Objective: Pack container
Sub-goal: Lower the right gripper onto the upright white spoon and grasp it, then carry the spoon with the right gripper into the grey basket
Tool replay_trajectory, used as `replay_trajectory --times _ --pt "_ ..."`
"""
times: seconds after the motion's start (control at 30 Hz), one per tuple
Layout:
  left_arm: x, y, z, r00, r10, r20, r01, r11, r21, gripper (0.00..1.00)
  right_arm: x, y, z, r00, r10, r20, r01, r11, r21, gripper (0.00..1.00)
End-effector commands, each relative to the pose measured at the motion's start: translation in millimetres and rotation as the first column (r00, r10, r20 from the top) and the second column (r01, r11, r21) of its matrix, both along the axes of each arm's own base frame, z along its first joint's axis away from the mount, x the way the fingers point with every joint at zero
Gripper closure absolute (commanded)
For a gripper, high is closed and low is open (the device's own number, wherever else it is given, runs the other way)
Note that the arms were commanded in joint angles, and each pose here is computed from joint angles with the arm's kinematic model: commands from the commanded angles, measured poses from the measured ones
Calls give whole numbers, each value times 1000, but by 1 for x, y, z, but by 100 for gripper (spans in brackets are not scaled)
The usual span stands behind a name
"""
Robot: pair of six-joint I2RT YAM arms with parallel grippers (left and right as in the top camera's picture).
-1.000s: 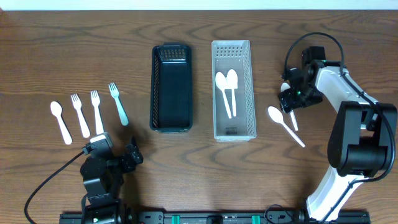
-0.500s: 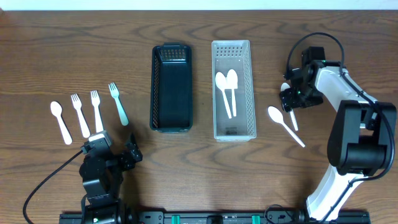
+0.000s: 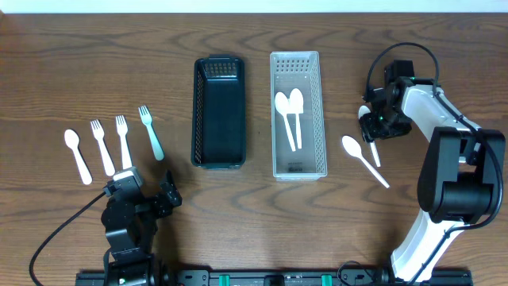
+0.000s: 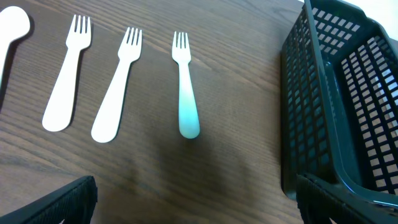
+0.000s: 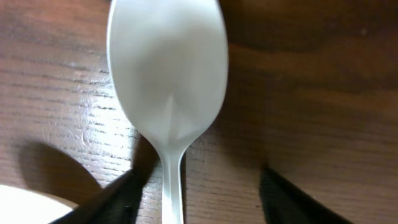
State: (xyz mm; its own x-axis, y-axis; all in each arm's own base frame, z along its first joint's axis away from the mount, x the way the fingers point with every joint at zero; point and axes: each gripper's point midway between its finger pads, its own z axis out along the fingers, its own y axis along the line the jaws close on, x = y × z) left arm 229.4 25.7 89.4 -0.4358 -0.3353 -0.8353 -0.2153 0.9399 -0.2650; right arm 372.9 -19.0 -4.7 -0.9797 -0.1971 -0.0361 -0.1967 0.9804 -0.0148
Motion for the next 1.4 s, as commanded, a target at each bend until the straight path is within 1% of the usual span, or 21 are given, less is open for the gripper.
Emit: replay_trajectory --times 0.0,0.13,0.2,0.33,0.4,0.43,0.83,1.1,1.13,1.27,1.37 --pt "0 2 1 1000 11 2 -11 1000 -8 2 -8 3 -13 999 -5 -44 5 1000 -3 53" --pt "0 2 1 1000 11 2 -11 1000 -8 2 -8 3 -13 999 -20 -44 20 1000 -3 60" --pt "0 2 1 1000 11 2 -11 1000 -8 2 -8 3 -13 999 -20 -44 20 1000 -2 67" --pt "0 2 1 1000 11 2 -11 1000 -8 2 -8 3 -13 999 -23 -44 23 1000 -2 73" --pt "0 2 1 1000 11 2 -11 1000 -8 2 -8 3 -13 999 -23 -44 23 1000 -2 80" --pt "0 2 1 1000 11 2 -11 1000 -8 2 -8 3 -13 999 -23 -44 23 1000 -2 82" --pt "0 2 1 1000 11 2 -11 1000 -8 2 -7 7 -13 999 -22 -43 23 1000 16 87" --pt "0 2 1 1000 11 2 -11 1000 -8 2 -4 11 -11 999 -21 -32 22 999 39 97" --pt "0 2 1 1000 11 2 -11 1000 -8 2 -2 12 -9 999 -21 -27 22 999 49 99" --pt "0 2 1 1000 11 2 -11 1000 -8 2 12 23 12 1000 -29 12 28 996 80 99" --pt "0 2 1 1000 11 2 -11 1000 -8 2 28 34 44 997 -1 78 -5 997 79 99"
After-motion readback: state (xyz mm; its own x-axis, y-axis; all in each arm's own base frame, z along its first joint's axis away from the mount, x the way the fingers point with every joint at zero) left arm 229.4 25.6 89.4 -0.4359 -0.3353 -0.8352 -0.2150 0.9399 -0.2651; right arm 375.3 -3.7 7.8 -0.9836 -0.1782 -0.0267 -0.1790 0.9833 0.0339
